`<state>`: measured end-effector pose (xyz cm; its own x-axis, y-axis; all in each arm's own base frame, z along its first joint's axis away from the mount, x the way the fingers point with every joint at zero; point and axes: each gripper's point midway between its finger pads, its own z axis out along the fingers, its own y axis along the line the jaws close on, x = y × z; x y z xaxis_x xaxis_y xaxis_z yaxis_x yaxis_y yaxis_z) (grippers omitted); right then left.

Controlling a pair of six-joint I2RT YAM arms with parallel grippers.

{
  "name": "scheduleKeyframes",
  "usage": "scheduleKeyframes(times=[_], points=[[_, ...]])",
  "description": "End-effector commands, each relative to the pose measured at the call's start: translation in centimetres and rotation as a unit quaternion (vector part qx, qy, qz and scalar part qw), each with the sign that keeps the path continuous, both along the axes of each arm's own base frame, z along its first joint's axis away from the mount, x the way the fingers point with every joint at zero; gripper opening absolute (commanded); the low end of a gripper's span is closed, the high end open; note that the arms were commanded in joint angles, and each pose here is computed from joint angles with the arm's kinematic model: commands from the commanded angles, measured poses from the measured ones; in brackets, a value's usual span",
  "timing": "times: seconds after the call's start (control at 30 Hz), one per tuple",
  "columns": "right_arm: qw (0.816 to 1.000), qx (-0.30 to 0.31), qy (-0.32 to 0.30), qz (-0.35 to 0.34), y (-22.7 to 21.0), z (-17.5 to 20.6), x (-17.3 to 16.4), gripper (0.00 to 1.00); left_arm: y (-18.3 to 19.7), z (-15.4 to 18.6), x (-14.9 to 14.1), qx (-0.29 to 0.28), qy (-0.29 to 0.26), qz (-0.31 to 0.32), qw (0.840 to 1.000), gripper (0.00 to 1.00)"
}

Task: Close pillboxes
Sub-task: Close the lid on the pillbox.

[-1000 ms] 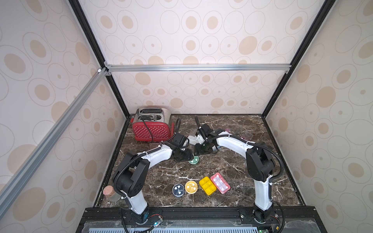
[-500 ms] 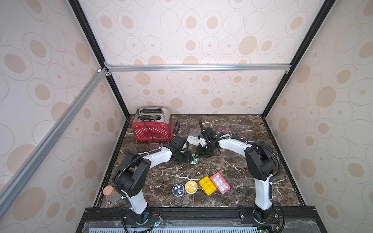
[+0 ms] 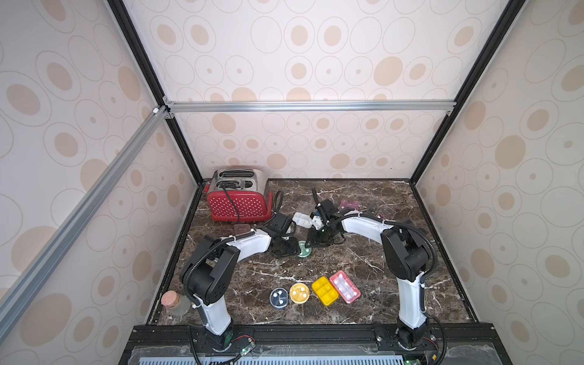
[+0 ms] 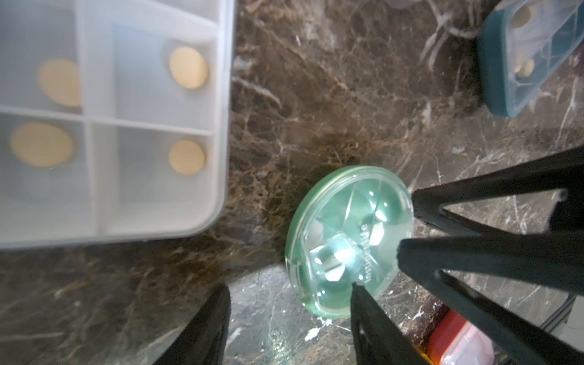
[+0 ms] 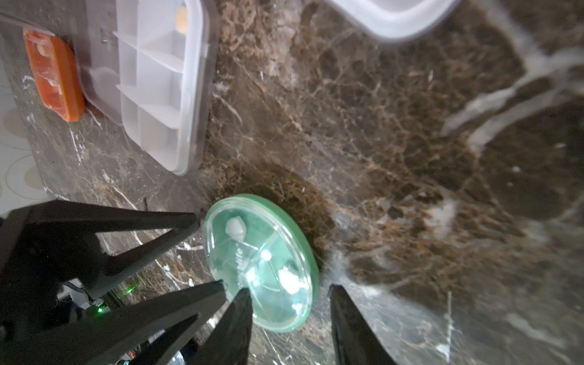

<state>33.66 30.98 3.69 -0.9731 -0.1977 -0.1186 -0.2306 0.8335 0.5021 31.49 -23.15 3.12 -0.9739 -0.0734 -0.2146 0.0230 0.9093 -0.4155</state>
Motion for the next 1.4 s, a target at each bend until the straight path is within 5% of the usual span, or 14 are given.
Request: scheduleKeyframes(times=[0.0,0.57,1.1,1.23,1.37], points=[[1.000,-0.003,0.016,0.002,-0.2,-0.8,-0.2,0.42,0.4,0.1,0.4,0.018,0.001,-0.002,1.000,0.59],[1.000,0.019,0.020,0.000,0.1,-1.1,-0.5,0.27,0.1,-0.5,0.8,0.033,0.010,-0.005,0.999,0.52],[0.999,0.011,0.045,0.007,-0.8,-2.1,-2.0,0.30,-0.2,-2.8,0.9,0.045,0.031,-0.015,0.998,0.46],[1.000,-0.014,0.007,0.009,-2.0,0.2,-1.4,0.34,0.4,-0.5,0.9,0.052,0.008,-0.018,0.998,0.47],[0.998,-0.060,-0.025,0.006,-4.3,2.3,-1.3,0.46,1.1,3.7,1.4,0.059,-0.036,-0.018,0.997,0.63]])
